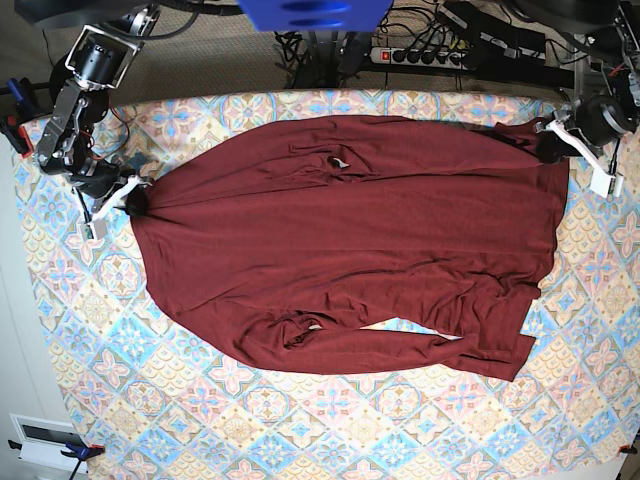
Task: Layout the t-shirt on the table in an organized manner, then fold the t-shirt properly
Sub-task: 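Pull the shoulder corners apart with both grippers to stretch the shirt, then hold the shoulder corners with both grippers and adjust the left gripper's grip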
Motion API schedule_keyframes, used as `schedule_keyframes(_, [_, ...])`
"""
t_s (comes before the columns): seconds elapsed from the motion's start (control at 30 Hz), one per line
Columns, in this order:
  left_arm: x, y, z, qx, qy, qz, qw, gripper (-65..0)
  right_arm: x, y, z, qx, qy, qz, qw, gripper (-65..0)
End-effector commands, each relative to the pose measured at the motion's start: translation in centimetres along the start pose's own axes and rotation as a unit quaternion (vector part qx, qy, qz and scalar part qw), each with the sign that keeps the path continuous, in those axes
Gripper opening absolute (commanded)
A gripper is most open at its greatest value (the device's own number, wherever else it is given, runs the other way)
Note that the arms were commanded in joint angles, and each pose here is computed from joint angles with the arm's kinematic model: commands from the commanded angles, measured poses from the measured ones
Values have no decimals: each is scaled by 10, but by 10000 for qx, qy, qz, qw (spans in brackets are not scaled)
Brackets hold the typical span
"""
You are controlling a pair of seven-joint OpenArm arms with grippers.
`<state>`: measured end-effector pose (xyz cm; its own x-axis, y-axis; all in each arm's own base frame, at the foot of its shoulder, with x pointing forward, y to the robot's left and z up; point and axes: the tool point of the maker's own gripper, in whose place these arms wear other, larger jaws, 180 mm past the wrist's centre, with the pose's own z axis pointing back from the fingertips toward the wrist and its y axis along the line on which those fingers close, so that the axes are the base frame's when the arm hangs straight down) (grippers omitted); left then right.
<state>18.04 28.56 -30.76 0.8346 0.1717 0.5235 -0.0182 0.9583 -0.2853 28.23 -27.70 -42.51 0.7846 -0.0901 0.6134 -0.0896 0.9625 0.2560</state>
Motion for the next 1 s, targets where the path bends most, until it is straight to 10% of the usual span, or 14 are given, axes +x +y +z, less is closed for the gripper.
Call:
schedule_keyframes(0.0, [6,2,8,59,-37,-225,9997,-650,6,-16,8,-271,33,137,9995,-650])
schedule_keyframes(0.33, [8,-8,20,-375,122,-803,9960,-650,28,-28,14,-504,-110,316,9982,-650])
schedule_keyframes(0.67, [48,14,38,76,-1073,-252,9939,-650,28,-28,14,-508,-105,319,9981,-650])
schedule_keyframes(0.97, [36,13,-6,567,-531,-664,9948,-650,27,-28,13,-505,-94,323,9982,-650])
